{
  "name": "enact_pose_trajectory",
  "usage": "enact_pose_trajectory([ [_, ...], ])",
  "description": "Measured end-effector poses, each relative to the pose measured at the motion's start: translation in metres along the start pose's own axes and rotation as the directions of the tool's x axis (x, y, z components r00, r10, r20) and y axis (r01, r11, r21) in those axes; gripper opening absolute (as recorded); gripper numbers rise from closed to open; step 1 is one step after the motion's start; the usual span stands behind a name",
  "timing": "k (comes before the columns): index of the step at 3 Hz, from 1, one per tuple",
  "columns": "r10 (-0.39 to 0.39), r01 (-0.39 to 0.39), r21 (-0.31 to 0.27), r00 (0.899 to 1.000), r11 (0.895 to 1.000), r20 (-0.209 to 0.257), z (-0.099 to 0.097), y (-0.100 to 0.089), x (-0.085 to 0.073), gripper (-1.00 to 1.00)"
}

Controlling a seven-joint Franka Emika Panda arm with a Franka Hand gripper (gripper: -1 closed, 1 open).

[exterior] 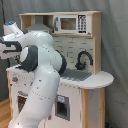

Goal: Play with the kitchen

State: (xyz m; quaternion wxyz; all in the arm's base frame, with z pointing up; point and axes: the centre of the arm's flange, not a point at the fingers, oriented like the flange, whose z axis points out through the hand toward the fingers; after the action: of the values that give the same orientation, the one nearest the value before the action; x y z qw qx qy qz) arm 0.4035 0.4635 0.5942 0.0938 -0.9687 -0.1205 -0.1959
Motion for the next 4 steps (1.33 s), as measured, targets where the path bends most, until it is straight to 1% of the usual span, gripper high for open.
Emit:
enact_pose_trajectory([
  [1, 0.004, -0.004, 0.008, 1.0, 1.0, -0.004, 0.002, -0.007, 0.007, -1.0],
  [3, 0.012, -0.012, 0.006, 1.0, 1.0, 0.009, 0.024, 0.002, 0.032, -1.0],
  [4, 0.013, -0.013, 0.016, 1.0, 1.0, 0.019, 0.035, 0.002, 0.045, -1.0],
])
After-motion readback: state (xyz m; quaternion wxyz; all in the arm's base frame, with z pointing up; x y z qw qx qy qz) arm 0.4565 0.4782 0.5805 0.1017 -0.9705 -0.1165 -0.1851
